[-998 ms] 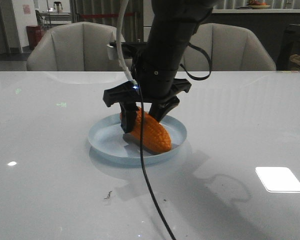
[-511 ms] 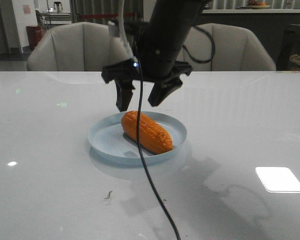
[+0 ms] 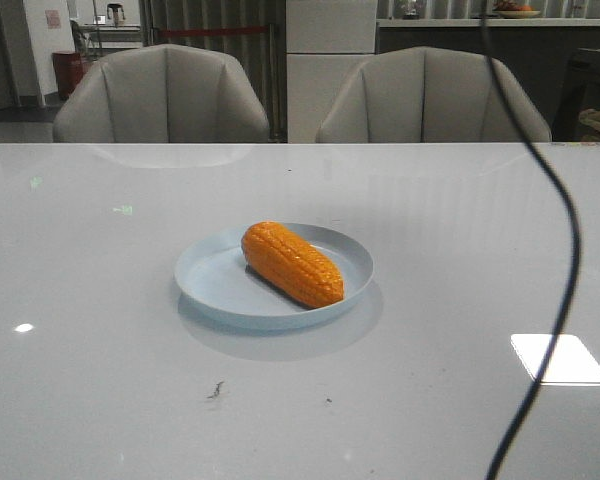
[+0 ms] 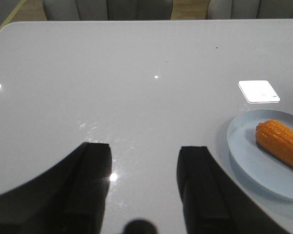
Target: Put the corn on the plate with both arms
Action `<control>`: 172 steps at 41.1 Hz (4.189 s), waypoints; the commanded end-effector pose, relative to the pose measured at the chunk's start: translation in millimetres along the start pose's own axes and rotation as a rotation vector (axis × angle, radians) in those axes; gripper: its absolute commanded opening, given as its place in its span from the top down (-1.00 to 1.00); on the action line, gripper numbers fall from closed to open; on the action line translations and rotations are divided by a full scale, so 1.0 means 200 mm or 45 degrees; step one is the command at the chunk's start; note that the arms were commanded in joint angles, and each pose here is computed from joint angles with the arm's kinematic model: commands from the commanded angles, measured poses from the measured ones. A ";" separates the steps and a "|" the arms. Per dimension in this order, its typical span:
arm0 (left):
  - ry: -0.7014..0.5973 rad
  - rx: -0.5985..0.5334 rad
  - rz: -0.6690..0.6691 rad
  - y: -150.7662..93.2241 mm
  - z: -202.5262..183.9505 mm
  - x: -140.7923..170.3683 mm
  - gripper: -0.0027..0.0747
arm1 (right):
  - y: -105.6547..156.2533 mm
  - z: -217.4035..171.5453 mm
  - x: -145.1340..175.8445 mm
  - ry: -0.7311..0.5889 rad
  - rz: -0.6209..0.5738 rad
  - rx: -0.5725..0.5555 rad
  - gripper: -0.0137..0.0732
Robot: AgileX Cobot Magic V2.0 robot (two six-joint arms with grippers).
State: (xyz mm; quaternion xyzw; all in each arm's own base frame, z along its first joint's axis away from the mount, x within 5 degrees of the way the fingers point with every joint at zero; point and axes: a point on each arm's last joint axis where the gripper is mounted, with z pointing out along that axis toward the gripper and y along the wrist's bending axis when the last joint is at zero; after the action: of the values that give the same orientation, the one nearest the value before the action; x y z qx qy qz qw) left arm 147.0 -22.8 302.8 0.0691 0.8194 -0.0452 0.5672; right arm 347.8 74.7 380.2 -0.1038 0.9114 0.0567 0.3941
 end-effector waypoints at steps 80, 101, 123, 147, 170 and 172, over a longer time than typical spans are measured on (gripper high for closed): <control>-0.284 -0.050 0.004 0.01 -0.20 0.11 0.69 | -0.10 -0.64 0.95 -0.316 0.090 0.220 -0.58; -0.527 -0.194 -0.027 0.03 -0.25 0.65 0.69 | -0.10 -0.64 0.95 -0.315 0.090 0.219 -0.58; -0.502 -0.191 -0.028 0.03 -0.25 0.67 0.69 | -0.10 -0.64 0.95 -0.316 0.090 0.219 -0.58; -0.502 -0.191 -0.028 0.03 -0.25 0.67 0.69 | -0.10 -0.65 0.95 -0.330 0.087 0.223 -0.58; -0.502 -0.191 -0.028 0.03 -0.25 0.67 0.69 | -0.04 -0.73 1.23 -0.847 0.109 0.235 0.55; -0.502 -0.191 -0.028 0.03 -0.25 0.67 0.69 | -0.04 -0.72 1.29 -0.943 0.103 0.245 0.55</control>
State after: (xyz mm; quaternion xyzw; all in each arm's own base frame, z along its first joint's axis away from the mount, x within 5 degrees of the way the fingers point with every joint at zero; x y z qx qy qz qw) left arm 56.3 -1.4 199.3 0.0169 0.7178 0.0020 0.6960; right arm 81.4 4.4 282.6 -0.0080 0.7816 0.0256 0.6232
